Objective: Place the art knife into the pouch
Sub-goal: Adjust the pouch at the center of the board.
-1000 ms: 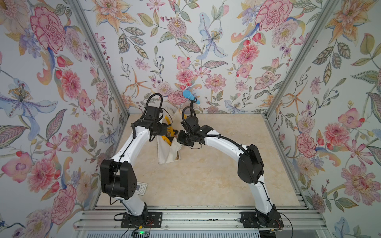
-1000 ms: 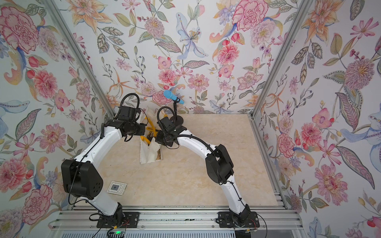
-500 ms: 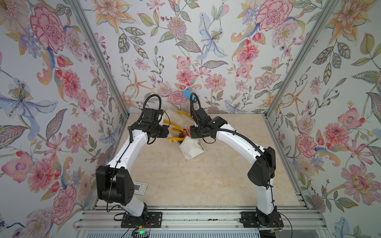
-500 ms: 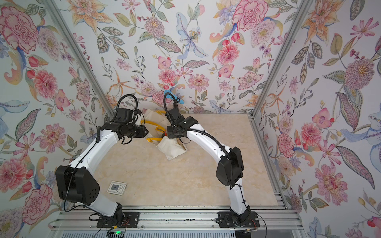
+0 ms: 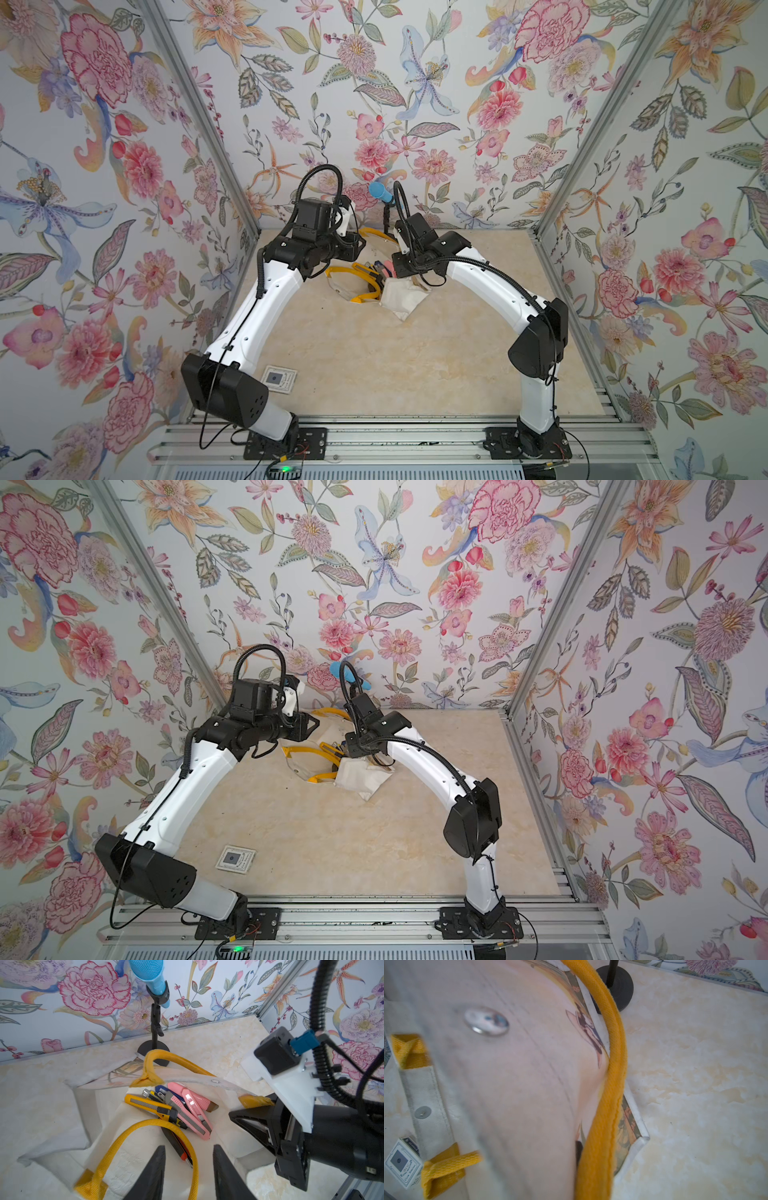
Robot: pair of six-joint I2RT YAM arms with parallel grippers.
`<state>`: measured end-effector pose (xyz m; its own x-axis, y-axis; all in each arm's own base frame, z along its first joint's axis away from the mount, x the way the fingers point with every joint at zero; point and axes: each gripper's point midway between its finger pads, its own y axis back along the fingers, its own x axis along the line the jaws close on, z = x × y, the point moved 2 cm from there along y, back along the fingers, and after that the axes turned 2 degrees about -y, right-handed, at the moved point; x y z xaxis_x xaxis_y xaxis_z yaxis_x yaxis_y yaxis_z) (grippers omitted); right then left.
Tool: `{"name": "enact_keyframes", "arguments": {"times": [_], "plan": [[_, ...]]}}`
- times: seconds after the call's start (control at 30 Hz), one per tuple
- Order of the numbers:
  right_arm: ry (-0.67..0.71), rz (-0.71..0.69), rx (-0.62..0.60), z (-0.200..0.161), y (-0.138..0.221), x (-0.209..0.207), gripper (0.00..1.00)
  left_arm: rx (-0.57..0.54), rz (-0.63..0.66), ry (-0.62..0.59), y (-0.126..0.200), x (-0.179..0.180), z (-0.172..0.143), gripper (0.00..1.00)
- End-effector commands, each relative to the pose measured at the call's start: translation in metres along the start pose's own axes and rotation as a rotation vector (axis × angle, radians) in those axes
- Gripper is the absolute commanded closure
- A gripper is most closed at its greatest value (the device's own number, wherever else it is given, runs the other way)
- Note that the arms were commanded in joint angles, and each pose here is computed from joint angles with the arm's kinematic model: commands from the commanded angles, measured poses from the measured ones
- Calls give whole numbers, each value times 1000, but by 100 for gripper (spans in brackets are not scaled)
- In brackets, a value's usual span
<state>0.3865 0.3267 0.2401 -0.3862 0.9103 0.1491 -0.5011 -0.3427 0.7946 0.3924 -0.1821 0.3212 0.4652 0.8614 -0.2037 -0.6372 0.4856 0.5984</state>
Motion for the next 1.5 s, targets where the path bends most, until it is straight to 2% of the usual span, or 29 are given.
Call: {"name": "enact_keyframes", "arguments": {"times": [0.0,0.1,0.17,0.3,0.43,0.63,0.7,0.77,0.8,0.87,0.93,1.07,1.3,1.43,1.47], "plan": [[1,68,-90,26,20,8,95,146,95,4,-26,16,-32,61],[-6,75,-83,24,21,6,95,229,142,38,-31,24,-51,60],[-11,79,-70,21,18,5,95,283,154,51,-29,22,-66,55],[-18,83,-41,12,11,6,95,359,69,52,-35,-1,-98,50],[-21,86,-30,10,8,6,95,490,91,-12,-42,-8,-134,45],[-32,99,-24,10,8,3,95,603,102,-62,-60,-6,-167,45],[-37,95,-24,10,8,0,95,638,129,-78,-67,-1,-175,47],[-40,93,-23,9,9,-2,95,672,154,-88,-74,5,-183,55],[-43,91,-21,9,9,-3,95,686,169,-93,-76,8,-187,59],[-51,84,-20,8,10,-8,95,710,200,-105,-79,14,-192,75],[-58,77,-21,8,11,-12,95,700,240,-117,-79,19,-186,100],[-70,68,-14,6,10,-18,95,566,256,-128,-70,14,-141,100],[-74,66,3,2,4,-20,95,184,248,-102,-19,-9,-20,100],[-76,72,13,-1,2,-19,95,59,236,-77,2,-13,5,100],[-100,59,8,4,2,-33,95,44,234,-71,8,-16,12,100]]}}
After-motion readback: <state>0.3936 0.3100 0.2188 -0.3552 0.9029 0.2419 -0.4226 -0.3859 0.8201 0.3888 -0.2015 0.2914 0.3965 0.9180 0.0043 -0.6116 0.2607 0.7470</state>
